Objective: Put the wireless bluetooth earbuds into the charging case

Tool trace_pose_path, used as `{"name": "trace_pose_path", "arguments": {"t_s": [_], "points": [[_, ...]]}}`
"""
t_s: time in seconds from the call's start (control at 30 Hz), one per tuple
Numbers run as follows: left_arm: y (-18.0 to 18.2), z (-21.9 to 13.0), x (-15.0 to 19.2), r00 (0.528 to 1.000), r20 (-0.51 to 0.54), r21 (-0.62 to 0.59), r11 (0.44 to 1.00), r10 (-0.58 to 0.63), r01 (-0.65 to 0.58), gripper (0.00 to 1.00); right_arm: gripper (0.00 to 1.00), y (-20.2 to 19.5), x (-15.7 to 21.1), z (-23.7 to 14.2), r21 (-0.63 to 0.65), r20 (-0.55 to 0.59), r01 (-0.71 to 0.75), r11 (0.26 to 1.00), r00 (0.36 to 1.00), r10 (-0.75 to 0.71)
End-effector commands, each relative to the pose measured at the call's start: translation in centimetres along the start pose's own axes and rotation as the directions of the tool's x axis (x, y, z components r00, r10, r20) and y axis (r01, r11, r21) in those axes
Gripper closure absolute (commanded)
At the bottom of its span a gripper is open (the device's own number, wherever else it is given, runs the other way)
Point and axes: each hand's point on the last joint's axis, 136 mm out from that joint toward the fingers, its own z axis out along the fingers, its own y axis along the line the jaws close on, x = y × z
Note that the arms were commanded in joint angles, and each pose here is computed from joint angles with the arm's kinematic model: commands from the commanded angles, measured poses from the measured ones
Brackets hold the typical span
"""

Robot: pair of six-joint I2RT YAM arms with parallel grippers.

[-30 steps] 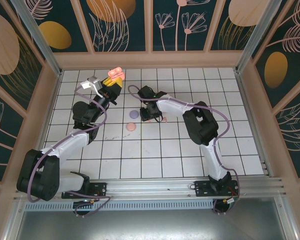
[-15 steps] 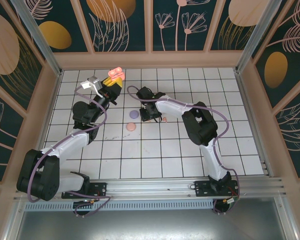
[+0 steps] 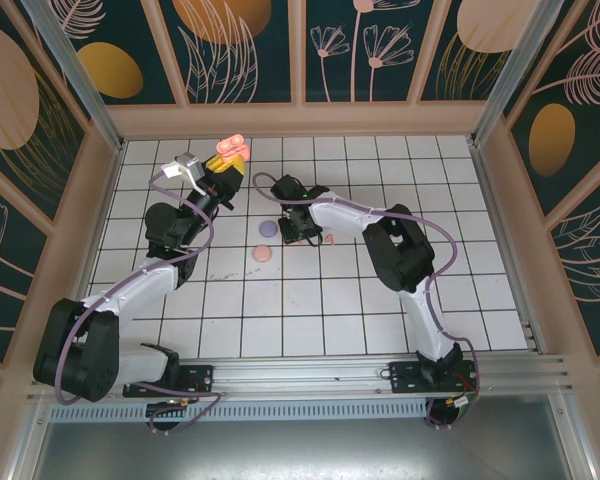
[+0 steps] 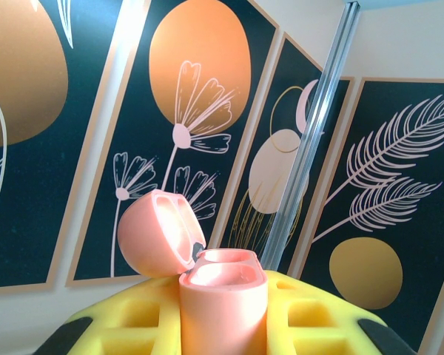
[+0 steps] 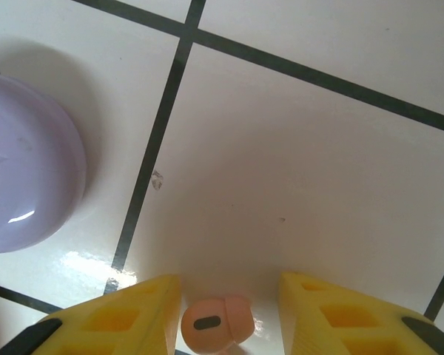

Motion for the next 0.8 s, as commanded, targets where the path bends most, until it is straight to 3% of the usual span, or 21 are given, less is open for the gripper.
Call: {"name": "trace_pose_path", "arguments": {"t_s": [0.0,0.77], "points": [[-0.81,-0.07,-0.87,1.000,0.025,0.024,1.000,-0.003,0.003,1.00,0.60,0.22,1.44,0.50,0.019,-0.055,-0.002,1.000,0.999,0.003],[-0.66,-0.01,-0.78,1.000,0.024,0.021,1.000,-0.007,0.007,1.00,0.68,0.56,1.83,0.59,0.019,-0.060,-0.003,1.000,0.998,0.005]]}}
